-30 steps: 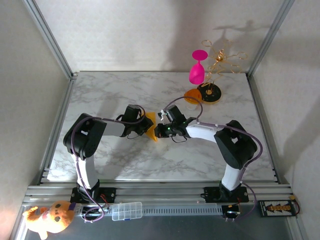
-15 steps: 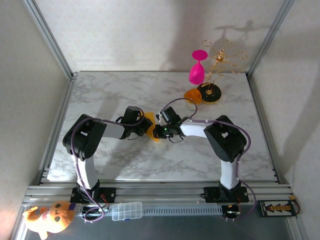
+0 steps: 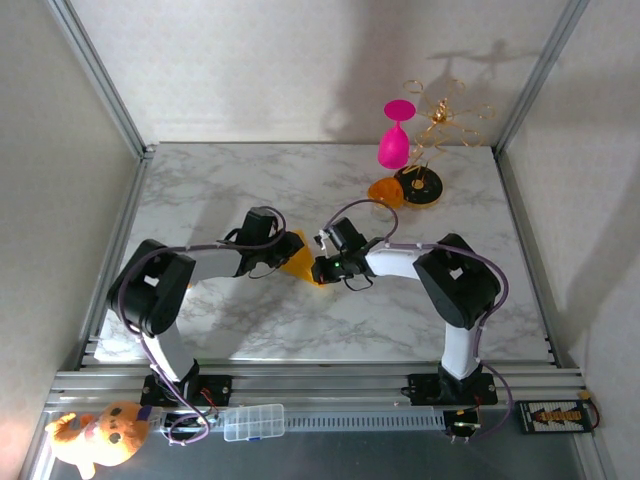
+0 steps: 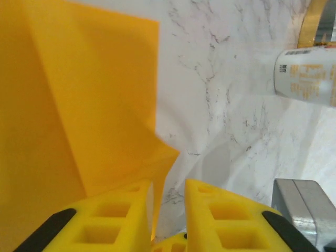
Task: Fold a paper plane with a square sheet of paper (pick it up from the middle)
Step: Fourth fold the wing at the center of the table.
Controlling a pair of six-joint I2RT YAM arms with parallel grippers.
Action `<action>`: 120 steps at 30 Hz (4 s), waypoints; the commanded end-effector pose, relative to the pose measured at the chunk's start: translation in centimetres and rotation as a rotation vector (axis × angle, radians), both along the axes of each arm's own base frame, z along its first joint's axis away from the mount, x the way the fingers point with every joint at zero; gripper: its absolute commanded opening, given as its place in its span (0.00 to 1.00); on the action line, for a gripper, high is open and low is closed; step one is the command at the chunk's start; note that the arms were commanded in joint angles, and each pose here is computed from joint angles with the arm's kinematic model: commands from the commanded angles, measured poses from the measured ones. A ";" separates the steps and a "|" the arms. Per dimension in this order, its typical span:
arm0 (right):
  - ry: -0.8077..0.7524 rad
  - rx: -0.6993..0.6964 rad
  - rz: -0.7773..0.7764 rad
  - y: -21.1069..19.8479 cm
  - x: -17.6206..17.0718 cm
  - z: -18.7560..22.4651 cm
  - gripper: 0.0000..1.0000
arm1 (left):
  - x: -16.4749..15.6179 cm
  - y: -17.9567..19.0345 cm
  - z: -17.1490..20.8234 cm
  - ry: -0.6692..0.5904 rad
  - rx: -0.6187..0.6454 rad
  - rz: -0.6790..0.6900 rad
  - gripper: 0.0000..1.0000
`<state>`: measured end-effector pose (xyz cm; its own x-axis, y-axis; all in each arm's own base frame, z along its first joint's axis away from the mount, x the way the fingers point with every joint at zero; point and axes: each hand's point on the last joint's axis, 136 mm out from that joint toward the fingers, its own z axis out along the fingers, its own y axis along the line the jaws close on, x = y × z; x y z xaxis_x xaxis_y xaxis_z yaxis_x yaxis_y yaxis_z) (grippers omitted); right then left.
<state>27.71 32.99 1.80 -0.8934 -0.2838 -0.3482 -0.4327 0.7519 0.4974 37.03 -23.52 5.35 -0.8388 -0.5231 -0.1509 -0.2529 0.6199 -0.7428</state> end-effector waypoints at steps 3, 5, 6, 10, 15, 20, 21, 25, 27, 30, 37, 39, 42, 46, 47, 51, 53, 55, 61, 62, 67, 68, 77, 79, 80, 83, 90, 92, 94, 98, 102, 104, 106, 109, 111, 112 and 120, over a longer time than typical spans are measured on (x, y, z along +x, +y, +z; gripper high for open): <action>0.129 -0.136 0.085 -3.4 -4.0 -3.3 0.06 | -1.0 -0.3 -0.2 -0.063 0.072 -0.101 0.19; 0.132 -0.136 0.083 -3.5 -4.0 -3.3 0.06 | -0.8 -0.3 -0.3 -0.068 0.077 -0.103 0.18; 0.134 -0.136 0.081 -3.5 -4.0 -3.4 0.06 | -0.6 -0.3 -0.4 -0.072 0.082 -0.100 0.18; 0.140 -0.145 0.076 -3.9 -4.0 -3.6 0.06 | -0.1 -0.1 -1.3 -0.065 0.115 -0.099 0.16; 0.142 -0.145 0.072 -4.1 -4.1 -3.6 0.06 | 0.0 -0.2 -2.1 -0.055 0.118 -0.101 0.16; 0.153 -0.149 0.078 -4.3 -4.3 -3.9 0.06 | 0.2 -0.3 -2.3 -0.062 0.112 -0.102 0.16; 0.154 -0.151 0.078 -4.3 -4.3 -3.9 0.06 | 0.2 -0.4 -2.5 -0.061 0.111 -0.103 0.16; 0.156 -0.157 0.082 -4.5 -4.5 -4.0 0.06 | 0.2 -0.3 -3.0 -0.053 0.113 -0.101 0.16; 0.157 -0.157 0.082 -4.6 -4.5 -4.0 0.06 | 0.3 -0.2 -3.2 -0.049 0.114 -0.099 0.16; 0.160 -0.160 0.084 -4.7 -4.5 -4.1 0.06 | 0.2 -0.1 -3.5 -0.042 0.120 -0.093 0.16; 0.115 -0.093 0.082 -3.3 -3.5 -1.7 0.07 | -0.3 1.2 -5.0 0.008 0.154 -0.051 0.14; 0.078 -0.024 0.083 -1.9 -2.5 0.5 0.08 | -0.6 1.4 -5.4 0.021 0.155 -0.046 0.14; 0.035 0.062 0.081 -0.1 -1.1 3.2 0.09 | -0.8 1.5 -5.7 0.032 0.154 -0.042 0.13; 0.022 0.100 0.057 1.3 0.3 4.2 0.07 | -0.9 1.6 -5.9 0.042 0.155 -0.035 0.12; 0.029 0.095 0.052 1.4 0.4 3.8 0.06 | -1.0 1.6 -6.0 0.043 0.158 -0.034 0.12; 0.049 0.071 0.026 1.9 0.9 2.5 0.03 | -1.1 1.7 -6.2 0.052 0.157 -0.031 0.12; 0.063 0.061 0.030 2.3 1.0 1.9 0.03 | -1.1 1.7 -6.2 0.055 0.156 -0.030 0.12; 0.076 0.041 0.033 2.5 1.3 1.2 0.03 | -1.3 1.8 -6.4 0.063 0.156 -0.021 0.11; 0.097 0.001 0.026 2.4 1.3 -0.4 0.02 | -1.8 2.2 -7.3 0.115 0.156 0.011 0.11; 0.098 -0.009 0.022 2.1 1.2 -0.6 0.02 | -1.9 2.4 -7.6 0.126 0.166 0.019 0.11; 0.108 -0.056 0.026 0.6 0.2 -1.5 0.02 | -2.6 4.2 -8.9 0.188 0.245 0.063 0.09; 0.111 -0.060 0.029 0.3 -0.1 -1.6 0.02 | -2.7 4.5 -9.1 0.196 0.262 0.071 0.09; 0.116 -0.054 0.087 -1.2 -2.3 -0.7 0.04 | -3.0 5.4 -9.6 0.221 0.294 0.086 0.09; 0.119 -0.059 0.088 -1.4 -2.5 -0.7 0.05 | -3.0 5.4 -9.6 0.221 0.295 0.085 0.09; 0.119 -0.064 0.086 -1.5 -2.5 -0.7 0.05 | -2.9 5.4 -9.6 0.221 0.295 0.085 0.09; 0.127 -0.081 0.083 -2.1 -2.9 -1.0 0.05 | -2.9 5.4 -9.6 0.222 0.296 0.082 0.09; 0.145 -0.114 0.068 -3.8 -4.0 -1.9 0.04 | -3.0 5.4 -9.7 0.224 0.300 0.076 0.09; 0.149 -0.118 0.070 -4.4 -4.6 -2.0 0.04 | -3.1 5.4 -9.7 0.226 0.301 0.072 0.09; 0.155 -0.125 0.042 -5.7 -4.6 -2.1 0.04 | -3.0 5.3 -9.7 0.223 0.297 0.068 0.09; 0.129 -0.089 0.024 -6.2 -4.4 -1.1 0.04 | -2.9 5.0 -9.4 0.216 0.290 0.057 0.09; 0.048 0.041 0.040 -3.7 -2.6 2.6 0.04 | -2.9 4.8 -9.2 0.209 0.282 0.051 0.09; 0.037 0.080 0.053 -2.5 -2.0 3.5 0.04 | -2.8 4.7 -9.0 0.205 0.276 0.051 0.09; 0.038 0.073 0.050 -1.7 -1.4 3.3 0.04 | -2.8 4.5 -8.9 0.201 0.268 0.048 0.08; 0.050 0.072 0.051 -0.6 -0.9 2.7 0.04 | -2.8 4.2 -8.8 0.200 0.259 0.044 0.09; 0.058 0.063 0.050 -0.1 -0.6 2.2 0.04 | -2.8 4.0 -8.6 0.199 0.253 0.042 0.09; 0.065 0.054 0.042 -0.1 -0.5 1.8 0.04 | -2.7 3.9 -8.6 0.197 0.249 0.042 0.09; 0.112 -0.077 -0.003 -2.0 -0.7 -1.8 0.03 | -1.2 2.7 -6.2 0.139 0.231 0.003 0.10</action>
<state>27.47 32.20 1.88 -0.9105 -0.3028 -0.2817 -0.4114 0.7334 0.5412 37.17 -22.87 1.59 -0.8501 -0.5005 -0.1635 -0.2846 0.6981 -0.6570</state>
